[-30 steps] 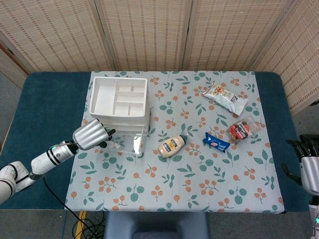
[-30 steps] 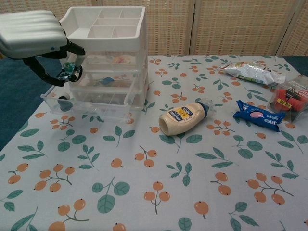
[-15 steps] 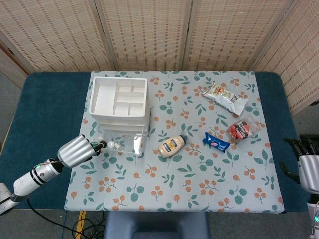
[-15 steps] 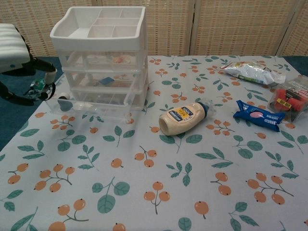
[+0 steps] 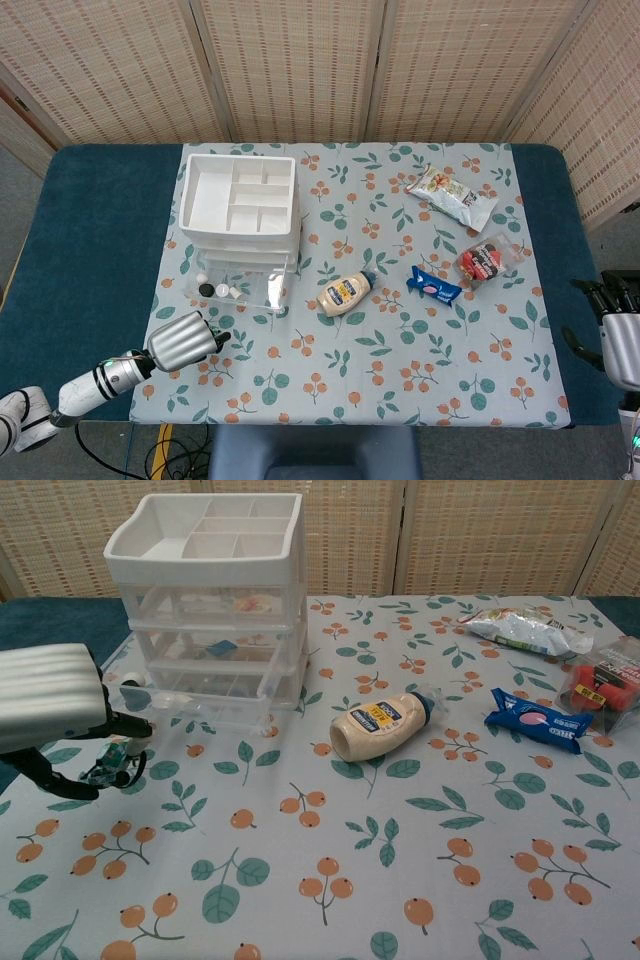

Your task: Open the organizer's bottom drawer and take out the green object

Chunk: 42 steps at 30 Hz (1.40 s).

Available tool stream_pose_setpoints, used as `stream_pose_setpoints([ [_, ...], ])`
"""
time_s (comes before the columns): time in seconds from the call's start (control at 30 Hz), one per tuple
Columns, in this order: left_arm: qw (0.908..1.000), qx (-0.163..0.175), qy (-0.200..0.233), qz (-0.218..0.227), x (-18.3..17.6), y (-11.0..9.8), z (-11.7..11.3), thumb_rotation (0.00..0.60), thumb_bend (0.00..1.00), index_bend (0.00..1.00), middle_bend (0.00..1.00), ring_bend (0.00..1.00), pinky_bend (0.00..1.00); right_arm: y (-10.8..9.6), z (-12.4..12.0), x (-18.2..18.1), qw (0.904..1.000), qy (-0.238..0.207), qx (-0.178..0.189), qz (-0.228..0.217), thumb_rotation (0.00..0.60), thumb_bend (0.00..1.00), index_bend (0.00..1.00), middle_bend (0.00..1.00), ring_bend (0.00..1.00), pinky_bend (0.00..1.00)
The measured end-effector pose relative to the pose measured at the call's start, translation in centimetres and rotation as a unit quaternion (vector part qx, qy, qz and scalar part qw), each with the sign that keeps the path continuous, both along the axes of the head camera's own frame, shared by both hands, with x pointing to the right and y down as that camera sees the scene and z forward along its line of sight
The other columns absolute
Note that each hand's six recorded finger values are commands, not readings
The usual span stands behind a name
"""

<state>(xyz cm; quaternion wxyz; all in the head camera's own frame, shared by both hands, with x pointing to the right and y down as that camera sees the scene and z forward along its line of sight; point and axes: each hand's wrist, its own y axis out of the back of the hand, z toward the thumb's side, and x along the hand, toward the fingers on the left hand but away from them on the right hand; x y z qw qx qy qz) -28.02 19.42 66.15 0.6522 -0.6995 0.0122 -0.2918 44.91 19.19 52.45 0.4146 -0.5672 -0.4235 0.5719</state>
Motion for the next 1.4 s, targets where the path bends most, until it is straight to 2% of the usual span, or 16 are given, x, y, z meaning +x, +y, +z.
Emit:
stream_pose_setpoints([
  [0.17, 0.9998, -0.021, -0.005, -0.004, 0.4, 0.8, 1.6, 0.600, 0.17, 0.42, 0.97, 1.00, 1.00, 0.0, -0.3, 0.1, 1.0000, 0.003, 0.002, 0.000, 0.600, 0.29, 0.20, 0.29, 0.16, 0.25],
  [0.37, 0.9995, -0.021, 0.006, -0.020, 0.3, 0.8, 1.9, 0.600, 0.17, 0.36, 0.97, 1.00, 1.00, 0.1, -0.3, 0.1, 1.0000, 0.004, 0.002, 0.002, 0.600, 0.29, 0.20, 0.29, 0.16, 0.25],
  [0.53, 0.9982, -0.030, 0.029, -0.042, 0.0, 0.7, 0.9, 0.600, 0.16, 0.34, 0.97, 1.00, 1.00, 0.1, -0.2, 0.0, 1.0000, 0.003, 0.001, 0.002, 0.600, 0.29, 0.20, 0.29, 0.17, 0.25],
  [0.67, 0.9949, -0.030, 0.059, -0.077, -1.0, 0.1, -0.9, 0.600, 0.16, 0.34, 0.96, 0.99, 1.00, 0.1, -0.2, 0.1, 1.0000, 0.005, 0.000, 0.002, 0.600, 0.29, 0.20, 0.30, 0.17, 0.25],
  [0.77, 0.9910, -0.016, 0.069, -0.114, -2.5, -0.8, -2.4, 0.600, 0.16, 0.33, 0.92, 0.96, 1.00, 0.0, -0.3, 0.1, 1.0000, 0.005, 0.000, 0.002, 0.600, 0.29, 0.20, 0.30, 0.17, 0.25],
  [0.87, 0.9850, -0.016, 0.056, -0.162, -4.3, -1.5, -3.1, 0.600, 0.16, 0.32, 0.87, 0.88, 1.00, 0.0, -0.1, 0.0, 1.0000, 0.002, -0.003, 0.001, 0.600, 0.29, 0.20, 0.30, 0.17, 0.25],
  [0.97, 0.9726, -0.018, 0.036, -0.229, -6.5, -2.3, -4.0, 0.600, 0.16, 0.31, 0.79, 0.78, 0.98, 0.1, 0.3, -0.1, 1.0000, -0.002, -0.009, 0.000, 0.600, 0.29, 0.20, 0.30, 0.17, 0.25],
  [1.07, 0.9530, -0.013, 0.009, -0.303, -9.5, -3.0, -4.9, 0.600, 0.16, 0.29, 0.71, 0.69, 0.92, 0.1, 0.8, -0.2, 0.9999, -0.004, -0.015, -0.003, 0.600, 0.30, 0.20, 0.30, 0.17, 0.25],
  [1.17, 0.9273, -0.006, -0.020, -0.374, -12.9, -3.0, -5.7, 0.600, 0.16, 0.28, 0.64, 0.59, 0.81, 0.0, 1.2, -0.4, 0.9997, -0.006, -0.022, -0.009, 0.600, 0.30, 0.20, 0.30, 0.17, 0.25],
  [1.2, 0.9157, -0.004, -0.029, -0.401, -14.2, -2.7, -6.1, 0.600, 0.16, 0.27, 0.61, 0.56, 0.77, 0.0, 1.4, -0.5, 0.9996, -0.007, -0.025, -0.011, 0.600, 0.30, 0.20, 0.30, 0.17, 0.25],
  [1.27, 0.8982, -0.003, -0.038, -0.438, -15.8, -1.8, -6.6, 0.600, 0.16, 0.26, 0.54, 0.50, 0.70, 0.1, 1.7, -0.6, 0.9995, -0.009, -0.028, -0.015, 0.600, 0.31, 0.20, 0.30, 0.17, 0.25],
  [1.3, 0.8874, -0.003, -0.041, -0.459, -16.5, -1.2, -7.0, 0.600, 0.16, 0.26, 0.52, 0.49, 0.69, 0.2, 1.8, -0.7, 0.9994, -0.011, -0.030, -0.017, 0.600, 0.31, 0.20, 0.30, 0.17, 0.25],
  [1.4, 0.8669, 0.003, -0.041, -0.497, -17.6, 0.5, -8.0, 0.600, 0.16, 0.26, 0.52, 0.48, 0.69, 0.5, 2.2, -0.7, 0.9991, -0.018, -0.034, -0.017, 0.600, 0.31, 0.20, 0.30, 0.17, 0.25],
])
